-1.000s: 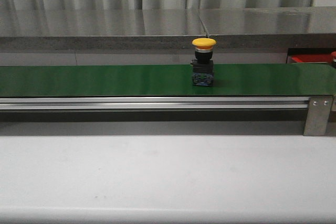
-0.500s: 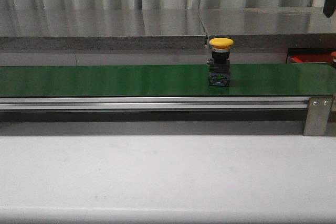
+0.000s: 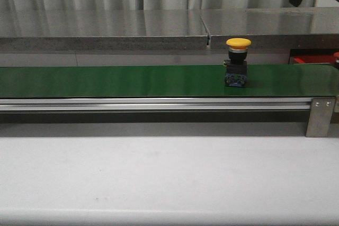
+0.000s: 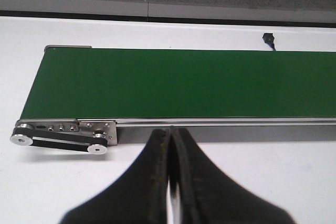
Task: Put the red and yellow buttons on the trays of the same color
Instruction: 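Lift the right gripper away from the trays, then lower the right gripper onto the yellow button on the belt and grasp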
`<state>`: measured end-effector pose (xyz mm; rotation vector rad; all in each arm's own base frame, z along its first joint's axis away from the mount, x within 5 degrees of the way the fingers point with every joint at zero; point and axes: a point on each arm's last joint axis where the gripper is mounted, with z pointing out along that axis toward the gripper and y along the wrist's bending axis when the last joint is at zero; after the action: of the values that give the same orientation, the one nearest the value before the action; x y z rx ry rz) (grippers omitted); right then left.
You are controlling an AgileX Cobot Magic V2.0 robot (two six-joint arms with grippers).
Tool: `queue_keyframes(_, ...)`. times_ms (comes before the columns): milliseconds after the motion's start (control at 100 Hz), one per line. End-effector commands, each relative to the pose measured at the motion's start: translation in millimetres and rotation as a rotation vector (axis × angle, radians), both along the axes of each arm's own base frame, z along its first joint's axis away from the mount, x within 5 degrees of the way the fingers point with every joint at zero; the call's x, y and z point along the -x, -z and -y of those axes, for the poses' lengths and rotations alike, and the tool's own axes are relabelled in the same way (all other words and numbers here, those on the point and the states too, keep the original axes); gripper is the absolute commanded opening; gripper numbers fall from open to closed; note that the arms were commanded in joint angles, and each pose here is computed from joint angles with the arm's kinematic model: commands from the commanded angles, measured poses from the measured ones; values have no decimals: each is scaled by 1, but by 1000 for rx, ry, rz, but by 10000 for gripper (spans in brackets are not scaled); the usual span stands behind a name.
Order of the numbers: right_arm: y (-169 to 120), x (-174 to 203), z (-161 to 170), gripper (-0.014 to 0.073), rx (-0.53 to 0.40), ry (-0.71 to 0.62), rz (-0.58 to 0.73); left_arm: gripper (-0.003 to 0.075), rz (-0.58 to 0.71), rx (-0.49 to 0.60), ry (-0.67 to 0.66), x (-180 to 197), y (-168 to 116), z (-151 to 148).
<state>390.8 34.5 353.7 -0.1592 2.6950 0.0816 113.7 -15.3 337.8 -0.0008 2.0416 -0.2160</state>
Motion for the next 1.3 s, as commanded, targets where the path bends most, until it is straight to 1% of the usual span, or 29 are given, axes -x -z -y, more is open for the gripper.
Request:
queue_keyframes(0,-30,20,-7,600,-9,-32,66,-20,85,31,-16,-2,-14,0)
queue_keyframes(150,-25,27,-23,600,-8,-91,41,-20,85,31,-16,-2,-14,0)
queue_keyframes(350,-7,29,-46,600,-45,-158,23,-20,85,31,-16,-2,-14,0)
queue_keyframes(490,7,28,-53,600,-61,-166,24,-20,85,31,-16,-2,-14,0)
queue_keyframes(840,35,7,-55,589,-68,-143,112,-20,85,31,-16,-2,-14,0)
queue_keyframes(910,43,3,-56,556,-63,-142,101,-20,85,31,-16,-2,-14,0)
queue_keyframes(980,50,-1,-55,494,-48,-142,85,-20,85,31,-16,-2,-14,0)
queue_keyframes(1070,57,-5,-52,374,-44,-131,68,-20,85,31,-16,-2,-14,0)
queue_keyframes(1100,58,-5,-51,321,-45,-127,65,-20,85,31,-16,-2,-14,0)
queue_keyframes(1170,59,-6,-49,228,-39,-120,65,-20,85,31,-16,-2,-14,0)
queue_keyframes(1240,59,-6,-48,174,-38,-118,68,-20,85,31,-16,-2,-14,0)
queue_keyframes(1290,59,-7,-48,164,-38,-116,72,-20,85,31,-16,-2,-14,0)
